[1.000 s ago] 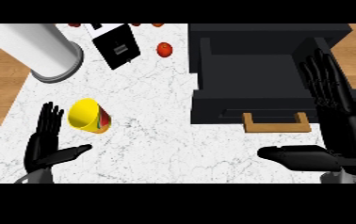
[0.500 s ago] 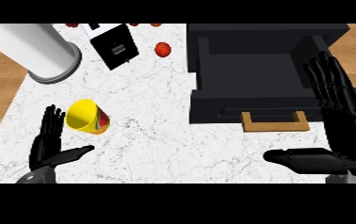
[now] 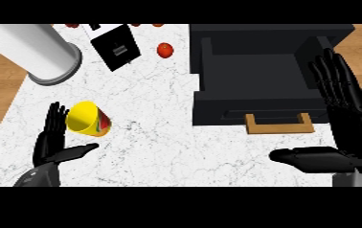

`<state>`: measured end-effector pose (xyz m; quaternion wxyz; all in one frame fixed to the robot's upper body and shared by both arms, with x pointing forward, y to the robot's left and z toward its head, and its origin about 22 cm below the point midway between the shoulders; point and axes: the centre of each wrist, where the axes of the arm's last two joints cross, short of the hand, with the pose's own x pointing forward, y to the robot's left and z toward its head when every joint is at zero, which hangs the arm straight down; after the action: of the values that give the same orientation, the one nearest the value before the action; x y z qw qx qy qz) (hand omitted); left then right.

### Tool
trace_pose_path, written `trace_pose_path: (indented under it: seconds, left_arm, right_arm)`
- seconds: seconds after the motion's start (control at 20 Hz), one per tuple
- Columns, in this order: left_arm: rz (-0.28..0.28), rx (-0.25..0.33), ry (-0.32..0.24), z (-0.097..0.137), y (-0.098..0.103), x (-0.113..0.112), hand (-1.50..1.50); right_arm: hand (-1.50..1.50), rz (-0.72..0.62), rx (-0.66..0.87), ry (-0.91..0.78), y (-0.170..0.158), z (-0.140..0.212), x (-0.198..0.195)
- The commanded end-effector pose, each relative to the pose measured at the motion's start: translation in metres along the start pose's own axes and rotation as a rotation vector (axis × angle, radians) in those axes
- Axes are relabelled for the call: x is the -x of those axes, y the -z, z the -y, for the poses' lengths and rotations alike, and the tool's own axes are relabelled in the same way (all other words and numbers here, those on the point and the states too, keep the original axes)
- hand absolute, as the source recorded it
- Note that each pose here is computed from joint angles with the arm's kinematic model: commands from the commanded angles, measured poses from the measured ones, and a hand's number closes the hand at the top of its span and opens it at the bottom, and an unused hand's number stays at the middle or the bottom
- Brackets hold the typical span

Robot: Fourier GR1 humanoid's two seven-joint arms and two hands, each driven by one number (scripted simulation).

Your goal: Pick up the cup, place it into the drawer and close the drawer

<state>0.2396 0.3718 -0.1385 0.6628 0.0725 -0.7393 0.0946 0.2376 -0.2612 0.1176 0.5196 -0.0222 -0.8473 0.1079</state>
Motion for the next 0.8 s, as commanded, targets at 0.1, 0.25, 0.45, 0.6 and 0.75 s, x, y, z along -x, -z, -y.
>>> trace_pose_path:
  seconds: [0.1, 0.25, 0.45, 0.6, 0.75]
  left_arm:
    - [0.062, 0.03, -0.058, 0.01, 0.006, 0.0, -1.5]
    - [0.067, 0.043, -0.124, 0.012, 0.012, -0.003, -1.5]
    - [0.081, 0.071, -0.171, 0.027, -0.007, 0.013, -1.5]
    - [0.089, 0.111, -0.201, 0.037, 0.019, 0.0, -1.5]
    - [0.111, 0.135, -0.28, 0.016, -0.002, 0.006, -1.5]
  right_arm:
    - [-1.5, -0.006, -0.004, 0.01, -0.01, 0.009, -0.002]
    - [-1.5, -0.003, -0.028, 0.026, -0.014, -0.002, 0.003]
    - [-1.5, -0.014, 0.0, 0.012, 0.004, -0.009, -0.016]
    - [-1.5, -0.024, -0.002, 0.009, 0.007, -0.008, -0.01]
    - [-1.5, -0.017, -0.011, 0.023, -0.012, -0.002, 0.005]
